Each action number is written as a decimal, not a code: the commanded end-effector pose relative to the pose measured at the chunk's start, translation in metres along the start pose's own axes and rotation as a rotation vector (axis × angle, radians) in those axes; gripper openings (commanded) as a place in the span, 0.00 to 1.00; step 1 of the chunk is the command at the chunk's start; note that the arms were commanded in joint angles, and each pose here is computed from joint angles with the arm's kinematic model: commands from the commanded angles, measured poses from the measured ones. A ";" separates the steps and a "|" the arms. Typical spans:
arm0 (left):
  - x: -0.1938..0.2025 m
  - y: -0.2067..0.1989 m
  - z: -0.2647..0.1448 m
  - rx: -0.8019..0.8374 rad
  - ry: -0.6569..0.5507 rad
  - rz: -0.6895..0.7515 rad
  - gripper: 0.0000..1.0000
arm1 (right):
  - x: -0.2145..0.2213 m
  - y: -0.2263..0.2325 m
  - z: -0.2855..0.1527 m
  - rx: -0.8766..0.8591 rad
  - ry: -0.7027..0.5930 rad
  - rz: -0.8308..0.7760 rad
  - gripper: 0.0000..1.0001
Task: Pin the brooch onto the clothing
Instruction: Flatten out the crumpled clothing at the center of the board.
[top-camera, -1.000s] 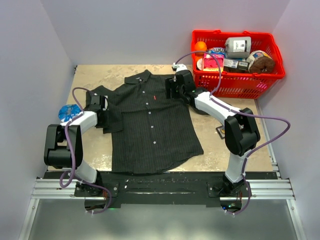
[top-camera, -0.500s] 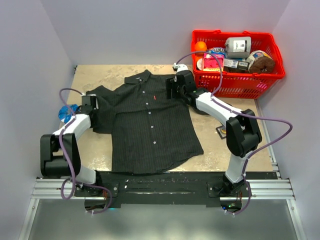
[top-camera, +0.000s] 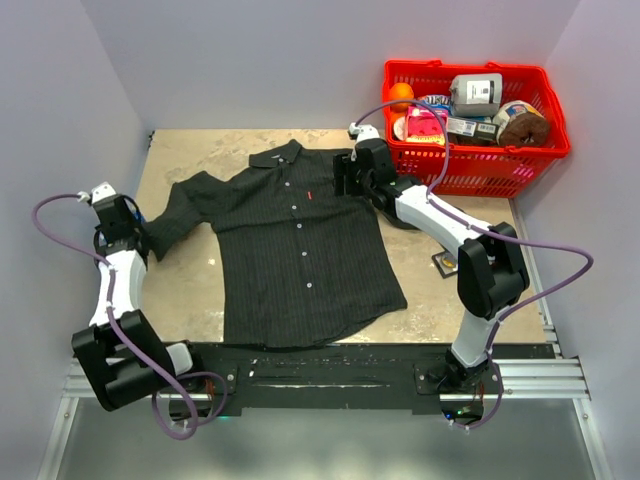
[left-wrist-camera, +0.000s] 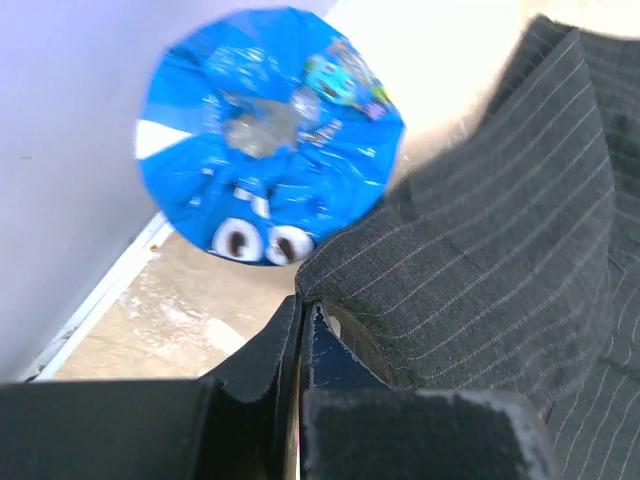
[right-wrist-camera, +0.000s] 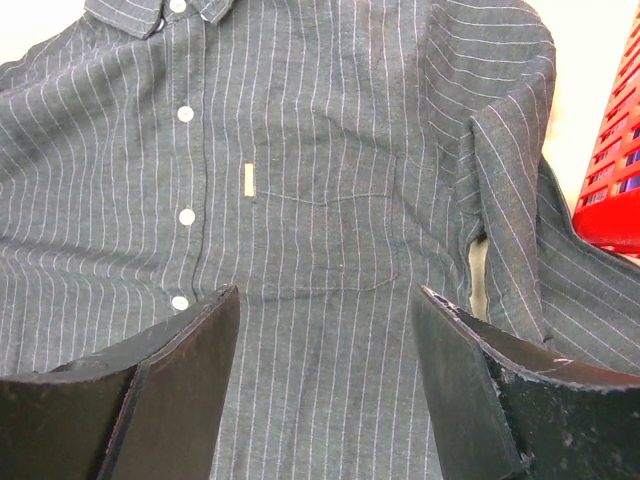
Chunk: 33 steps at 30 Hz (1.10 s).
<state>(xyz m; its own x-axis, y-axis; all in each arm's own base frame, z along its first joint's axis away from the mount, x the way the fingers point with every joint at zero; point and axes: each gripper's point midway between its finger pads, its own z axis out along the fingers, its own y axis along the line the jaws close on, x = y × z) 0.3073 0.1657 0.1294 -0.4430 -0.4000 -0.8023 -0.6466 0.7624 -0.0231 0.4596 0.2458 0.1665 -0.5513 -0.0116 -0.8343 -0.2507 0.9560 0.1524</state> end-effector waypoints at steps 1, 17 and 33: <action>-0.026 0.029 0.003 -0.077 -0.081 -0.070 0.00 | -0.025 0.005 -0.014 -0.020 -0.073 0.015 0.72; -0.037 0.090 -0.048 -0.311 -0.276 -0.249 0.00 | -0.025 0.010 -0.013 -0.049 -0.070 0.016 0.72; -0.049 0.139 -0.054 -0.474 -0.322 -0.340 0.00 | -0.031 0.015 -0.021 -0.077 -0.080 0.020 0.73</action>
<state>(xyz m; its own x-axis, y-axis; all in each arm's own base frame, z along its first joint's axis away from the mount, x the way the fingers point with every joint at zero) 0.2093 0.2463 0.1809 -0.0948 -0.3717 -0.9235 -0.9356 0.3501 -0.0448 0.4559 0.2486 0.1693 -0.5513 -0.0107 -0.8342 -0.2701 0.9484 0.1663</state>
